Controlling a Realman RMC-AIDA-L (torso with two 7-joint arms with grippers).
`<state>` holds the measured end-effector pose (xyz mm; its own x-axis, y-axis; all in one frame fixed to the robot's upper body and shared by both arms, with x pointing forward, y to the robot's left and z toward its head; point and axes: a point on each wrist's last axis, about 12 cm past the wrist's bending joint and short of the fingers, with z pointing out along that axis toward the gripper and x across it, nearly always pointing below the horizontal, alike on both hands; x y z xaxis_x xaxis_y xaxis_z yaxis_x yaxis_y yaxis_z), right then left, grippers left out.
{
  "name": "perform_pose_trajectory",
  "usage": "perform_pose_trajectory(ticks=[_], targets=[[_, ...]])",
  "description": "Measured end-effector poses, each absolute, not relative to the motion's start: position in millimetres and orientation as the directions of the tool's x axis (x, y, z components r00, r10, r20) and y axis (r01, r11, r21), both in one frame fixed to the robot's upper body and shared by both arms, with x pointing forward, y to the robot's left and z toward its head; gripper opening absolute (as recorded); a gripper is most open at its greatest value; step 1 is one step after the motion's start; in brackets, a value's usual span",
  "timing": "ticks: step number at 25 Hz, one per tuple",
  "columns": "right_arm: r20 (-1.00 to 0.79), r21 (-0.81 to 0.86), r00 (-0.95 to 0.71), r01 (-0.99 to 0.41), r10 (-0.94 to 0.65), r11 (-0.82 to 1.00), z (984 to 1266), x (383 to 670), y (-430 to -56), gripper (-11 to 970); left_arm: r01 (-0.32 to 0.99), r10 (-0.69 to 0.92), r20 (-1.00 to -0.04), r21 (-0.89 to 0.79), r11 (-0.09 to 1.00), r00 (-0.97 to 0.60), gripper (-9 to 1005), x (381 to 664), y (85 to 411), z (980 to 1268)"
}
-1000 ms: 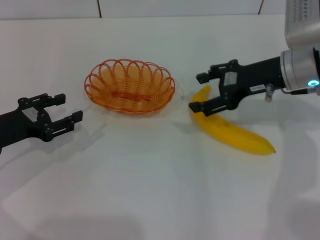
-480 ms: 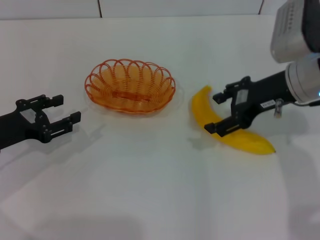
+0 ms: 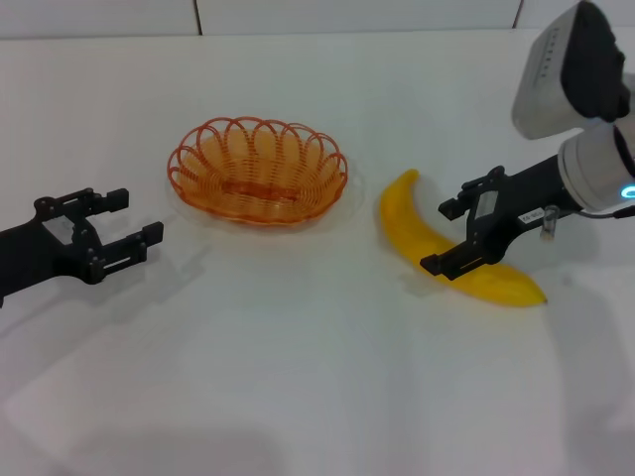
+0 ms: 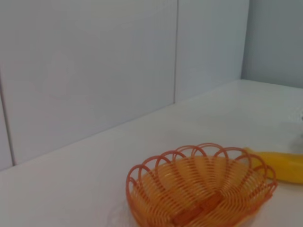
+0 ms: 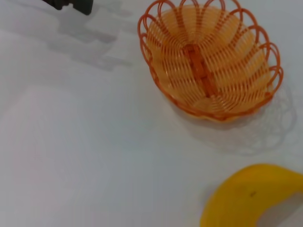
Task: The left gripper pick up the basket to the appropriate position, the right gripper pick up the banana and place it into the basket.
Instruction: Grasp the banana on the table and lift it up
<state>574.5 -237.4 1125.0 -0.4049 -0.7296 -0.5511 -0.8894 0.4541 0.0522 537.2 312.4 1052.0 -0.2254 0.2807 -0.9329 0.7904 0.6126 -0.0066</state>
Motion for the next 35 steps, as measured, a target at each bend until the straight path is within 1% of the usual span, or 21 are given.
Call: perform_pose_trajectory(ticks=[14,21,35], targets=[[-0.521,0.063,-0.41,-0.893,-0.748,0.445,1118.2,581.8,-230.6,851,0.796,0.287,-0.932,-0.004,0.605,-0.223,668,538.3,310.7,1052.4],[-0.492,0.071,-0.423,-0.89,-0.761,0.449,1109.4,587.2,-227.2,852,0.797,0.287,-0.932,-0.004,0.604,-0.223,668,538.5,310.2,1052.3],[-0.484,0.069,-0.431,-0.886,-0.762,0.458,1107.8,588.6,-226.9,852,0.8,0.285,-0.932,-0.008,0.6,-0.223,668,538.7,308.1,1051.5]])
